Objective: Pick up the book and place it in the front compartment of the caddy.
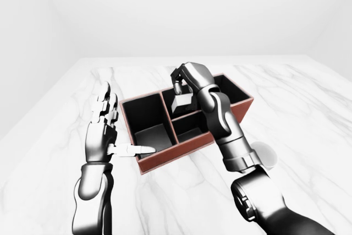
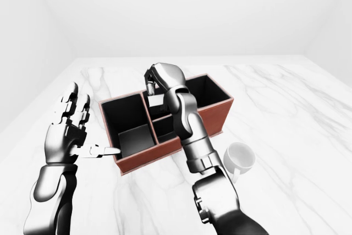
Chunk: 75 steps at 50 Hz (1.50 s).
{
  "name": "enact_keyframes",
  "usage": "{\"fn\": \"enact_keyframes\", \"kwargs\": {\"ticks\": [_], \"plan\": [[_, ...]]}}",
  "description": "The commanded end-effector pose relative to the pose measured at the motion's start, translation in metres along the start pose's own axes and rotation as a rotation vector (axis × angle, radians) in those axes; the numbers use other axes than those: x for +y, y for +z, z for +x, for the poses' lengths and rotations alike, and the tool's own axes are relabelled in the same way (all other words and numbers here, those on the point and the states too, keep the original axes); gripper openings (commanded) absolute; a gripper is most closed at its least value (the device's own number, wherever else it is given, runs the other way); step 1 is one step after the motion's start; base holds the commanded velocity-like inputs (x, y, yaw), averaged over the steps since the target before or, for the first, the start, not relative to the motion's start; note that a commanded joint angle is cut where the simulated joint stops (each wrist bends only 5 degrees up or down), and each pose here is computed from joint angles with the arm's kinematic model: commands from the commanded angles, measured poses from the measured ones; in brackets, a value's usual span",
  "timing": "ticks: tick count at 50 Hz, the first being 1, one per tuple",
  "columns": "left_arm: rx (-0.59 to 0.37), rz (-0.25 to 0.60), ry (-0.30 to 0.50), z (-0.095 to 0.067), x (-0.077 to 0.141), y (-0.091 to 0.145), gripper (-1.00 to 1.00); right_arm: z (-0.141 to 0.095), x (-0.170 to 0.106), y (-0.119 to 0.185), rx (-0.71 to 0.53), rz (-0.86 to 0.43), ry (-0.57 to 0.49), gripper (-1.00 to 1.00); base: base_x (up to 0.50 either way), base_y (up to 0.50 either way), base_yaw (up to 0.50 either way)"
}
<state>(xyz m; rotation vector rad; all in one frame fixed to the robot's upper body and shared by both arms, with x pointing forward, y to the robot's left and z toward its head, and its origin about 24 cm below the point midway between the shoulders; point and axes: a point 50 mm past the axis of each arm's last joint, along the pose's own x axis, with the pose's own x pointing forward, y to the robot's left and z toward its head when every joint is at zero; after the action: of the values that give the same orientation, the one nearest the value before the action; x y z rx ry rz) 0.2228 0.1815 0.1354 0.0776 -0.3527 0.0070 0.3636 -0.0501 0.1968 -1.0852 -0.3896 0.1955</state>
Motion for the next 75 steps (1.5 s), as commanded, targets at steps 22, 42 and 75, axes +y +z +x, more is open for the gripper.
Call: {"fn": "enact_keyframes", "kwargs": {"ticks": [22,42,75], "plan": [[0.000,0.002,-0.003,0.000,0.000,0.000,1.00,0.016,0.002,0.000,0.026,-0.027,-0.031,-1.00,0.00,0.00,0.00],[-0.002,0.000,-0.004,0.000,0.000,0.000,1.00,0.020,0.004,0.006,0.018,-0.035,-0.023,-1.00,0.00,0.00,0.00],[-0.025,0.003,-0.005,-0.001,0.000,0.006,1.00,0.030,0.023,-0.012,0.074,-0.045,-0.009,-1.00,0.00,0.00,0.00]]}}
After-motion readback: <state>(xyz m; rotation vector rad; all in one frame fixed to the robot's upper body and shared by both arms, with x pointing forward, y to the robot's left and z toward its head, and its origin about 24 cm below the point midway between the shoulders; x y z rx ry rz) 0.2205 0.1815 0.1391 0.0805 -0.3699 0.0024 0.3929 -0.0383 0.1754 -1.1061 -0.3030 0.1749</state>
